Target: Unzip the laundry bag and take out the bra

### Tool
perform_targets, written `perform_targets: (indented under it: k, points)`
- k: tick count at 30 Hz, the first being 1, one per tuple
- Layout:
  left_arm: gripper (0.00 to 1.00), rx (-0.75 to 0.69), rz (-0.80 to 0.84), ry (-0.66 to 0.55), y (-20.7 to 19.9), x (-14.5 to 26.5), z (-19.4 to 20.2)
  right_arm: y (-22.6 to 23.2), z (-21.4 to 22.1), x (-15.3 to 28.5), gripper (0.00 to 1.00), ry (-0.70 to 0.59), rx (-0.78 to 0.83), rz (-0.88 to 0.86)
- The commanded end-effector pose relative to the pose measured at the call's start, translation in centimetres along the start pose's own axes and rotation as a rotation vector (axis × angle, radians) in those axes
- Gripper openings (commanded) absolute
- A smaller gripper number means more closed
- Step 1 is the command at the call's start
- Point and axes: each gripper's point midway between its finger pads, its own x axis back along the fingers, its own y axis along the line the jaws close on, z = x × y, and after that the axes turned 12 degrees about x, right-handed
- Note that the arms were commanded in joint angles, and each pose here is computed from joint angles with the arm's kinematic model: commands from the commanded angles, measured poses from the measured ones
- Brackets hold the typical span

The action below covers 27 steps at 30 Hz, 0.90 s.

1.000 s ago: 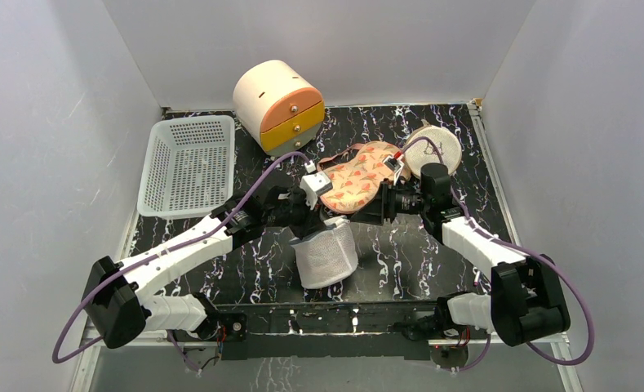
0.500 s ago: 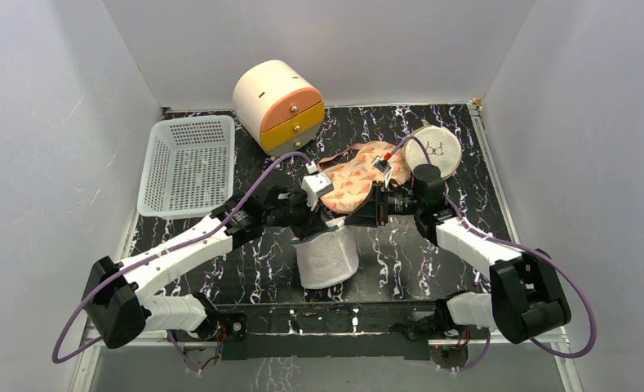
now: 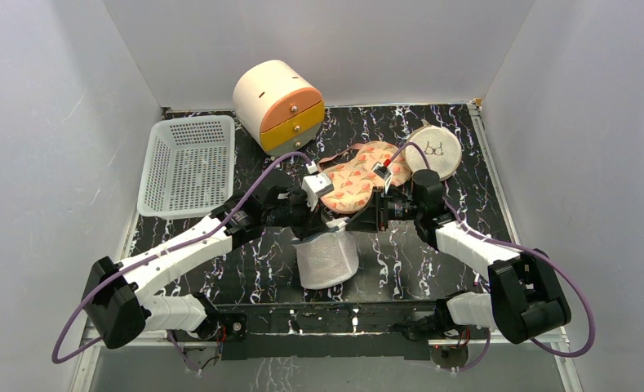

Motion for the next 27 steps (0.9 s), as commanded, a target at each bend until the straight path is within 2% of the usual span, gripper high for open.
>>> perform_targets:
  k: [1,10,17,23,25,27]
  points:
    - [0.0,-0.038,0.047,-0.075,-1.3,1.0,-1.9,0.2,-0.9,0.0,0.22,-0.033,0.083,-0.001]
    - [0.0,-0.032,0.059,-0.073,-1.4,1.0,-2.0,-0.2,-1.6,-0.2,0.17,-0.051,0.092,0.006]
    - [0.0,-0.036,0.052,-0.075,-1.2,1.1,-1.9,-0.6,-1.9,-0.1,0.0,-0.045,0.104,0.041]
    - [0.02,-0.037,0.007,-0.071,-0.4,1.0,-1.9,-1.1,-2.3,0.3,0.0,-0.032,0.141,0.112]
    - [0.19,-0.038,-0.003,-0.064,-0.2,1.0,-1.9,-0.9,-2.4,0.2,0.0,-0.035,0.149,0.109]
    - [0.43,-0.032,-0.004,-0.046,-0.1,0.7,-1.7,-0.8,-2.3,0.0,0.0,-0.033,0.149,0.112]
